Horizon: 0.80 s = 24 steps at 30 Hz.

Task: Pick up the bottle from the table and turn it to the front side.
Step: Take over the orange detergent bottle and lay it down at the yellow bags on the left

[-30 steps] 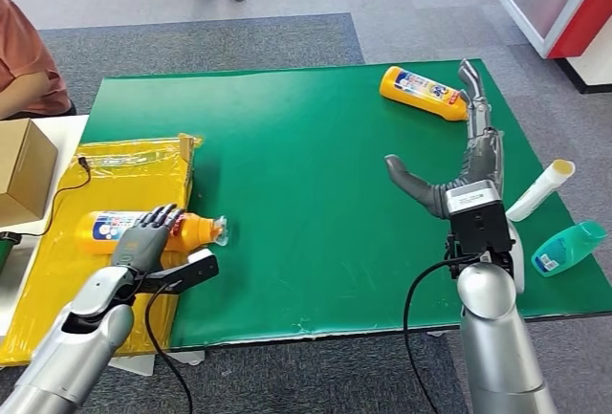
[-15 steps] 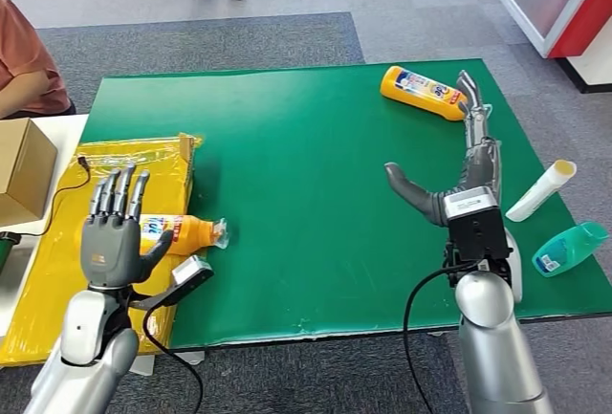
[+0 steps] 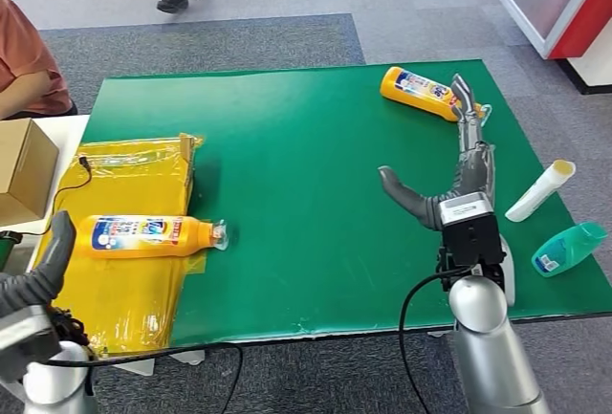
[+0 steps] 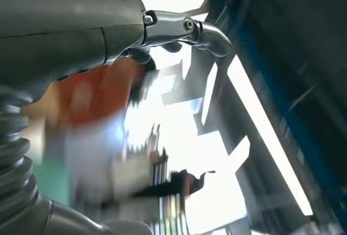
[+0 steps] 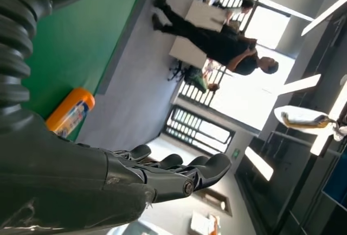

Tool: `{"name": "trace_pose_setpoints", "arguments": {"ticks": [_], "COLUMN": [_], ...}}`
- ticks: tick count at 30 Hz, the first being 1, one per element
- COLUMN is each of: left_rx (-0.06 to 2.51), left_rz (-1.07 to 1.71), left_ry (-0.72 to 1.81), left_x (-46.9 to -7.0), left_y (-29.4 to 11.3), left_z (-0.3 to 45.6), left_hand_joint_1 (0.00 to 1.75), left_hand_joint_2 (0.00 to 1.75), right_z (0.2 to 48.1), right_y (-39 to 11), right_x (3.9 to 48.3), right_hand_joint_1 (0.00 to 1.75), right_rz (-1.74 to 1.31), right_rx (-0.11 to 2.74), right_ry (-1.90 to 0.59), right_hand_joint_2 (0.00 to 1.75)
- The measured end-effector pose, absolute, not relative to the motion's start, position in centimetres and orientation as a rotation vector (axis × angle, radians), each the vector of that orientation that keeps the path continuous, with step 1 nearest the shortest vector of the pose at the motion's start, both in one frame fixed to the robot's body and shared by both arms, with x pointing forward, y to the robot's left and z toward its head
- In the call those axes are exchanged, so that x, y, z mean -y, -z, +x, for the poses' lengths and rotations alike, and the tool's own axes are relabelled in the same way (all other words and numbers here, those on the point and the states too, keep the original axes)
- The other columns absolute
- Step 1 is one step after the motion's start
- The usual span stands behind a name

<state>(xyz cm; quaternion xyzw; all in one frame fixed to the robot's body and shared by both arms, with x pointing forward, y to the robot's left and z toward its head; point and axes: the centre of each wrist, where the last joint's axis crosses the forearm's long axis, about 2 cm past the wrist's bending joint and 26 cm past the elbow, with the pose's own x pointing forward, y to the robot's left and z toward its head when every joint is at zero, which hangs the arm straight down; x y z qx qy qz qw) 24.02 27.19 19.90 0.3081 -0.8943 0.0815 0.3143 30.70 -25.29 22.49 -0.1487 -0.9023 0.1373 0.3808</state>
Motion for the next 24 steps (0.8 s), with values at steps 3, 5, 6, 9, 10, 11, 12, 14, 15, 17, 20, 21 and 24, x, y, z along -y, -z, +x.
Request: {"name": "trace_pose_setpoints", "arguments": {"ticks": [3, 5, 6, 9, 10, 11, 12, 14, 15, 17, 20, 21, 24], "left_rx": [2.355, 2.355, 2.35, 2.317, 2.306, 2.296, 2.287, 2.273, 2.267, 2.253, 2.233, 2.23, 2.225], "left_rz": [0.134, -0.117, -0.208, -0.398, -0.436, -0.465, -0.488, -0.511, -0.519, -0.545, -0.598, -0.607, -0.615], "left_ry": [-0.27, -0.242, -0.225, -0.19, -0.182, -0.175, -0.169, -0.159, -0.155, -0.143, -0.117, -0.112, -0.106], "left_x": [-26.8, -26.9, -27.1, -27.4, -27.4, -27.5, -27.5, -27.6, -27.7, -27.7, -27.7, -27.7, -27.7], "left_y": [-19.7, -19.6, -19.4, -18.8, -18.6, -18.4, -18.2, -17.9, -17.8, -17.6, -17.4, -17.4, -17.3], "left_z": [24.3, 24.4, 24.4, 24.5, 24.5, 24.5, 24.5, 24.4, 24.4, 24.4, 24.3, 24.3, 24.3], "left_hand_joint_1": [0.0, 0.0, 0.0, 0.0, 0.0, 0.0, 0.0, 0.0, 0.0, 0.0, 0.0, 0.0, 0.0], "left_hand_joint_2": [1.75, 1.75, 1.75, 1.75, 1.75, 1.75, 1.75, 1.75, 1.75, 1.75, 1.75, 1.75, 1.75], "right_z": [30.4, 30.4, 30.4, 30.4, 30.5, 30.5, 30.6, 30.6, 30.7, 30.7, 30.7, 30.7, 30.7], "right_y": [-22.1, -21.8, -21.6, -21.3, -21.2, -21.1, -21.0, -20.8, -20.8, -20.7, -20.5, -20.5, -20.5], "right_x": [25.5, 25.6, 25.7, 26.1, 26.3, 26.4, 26.5, 26.7, 26.8, 26.9, 27.0, 27.1, 27.1], "right_hand_joint_1": [0.0, 0.0, 0.0, 0.0, 0.0, 0.0, 0.0, 0.0, 0.0, 0.0, 0.0, 0.0, 0.0], "right_rz": [-0.148, 0.022, 0.095, 0.241, 0.267, 0.285, 0.297, 0.31, 0.314, 0.328, 0.353, 0.356, 0.359], "right_rx": [2.285, 2.261, 2.248, 2.216, 2.208, 2.201, 2.196, 2.187, 2.183, 2.176, 2.167, 2.166, 2.165], "right_ry": [-0.335, -0.335, -0.338, -0.345, -0.346, -0.347, -0.348, -0.352, -0.353, -0.353, -0.357, -0.359, -0.362], "right_hand_joint_2": [1.75, 1.75, 1.75, 1.75, 1.75, 1.75, 1.75, 1.75, 1.75, 1.75, 1.75, 1.75, 1.75]}}
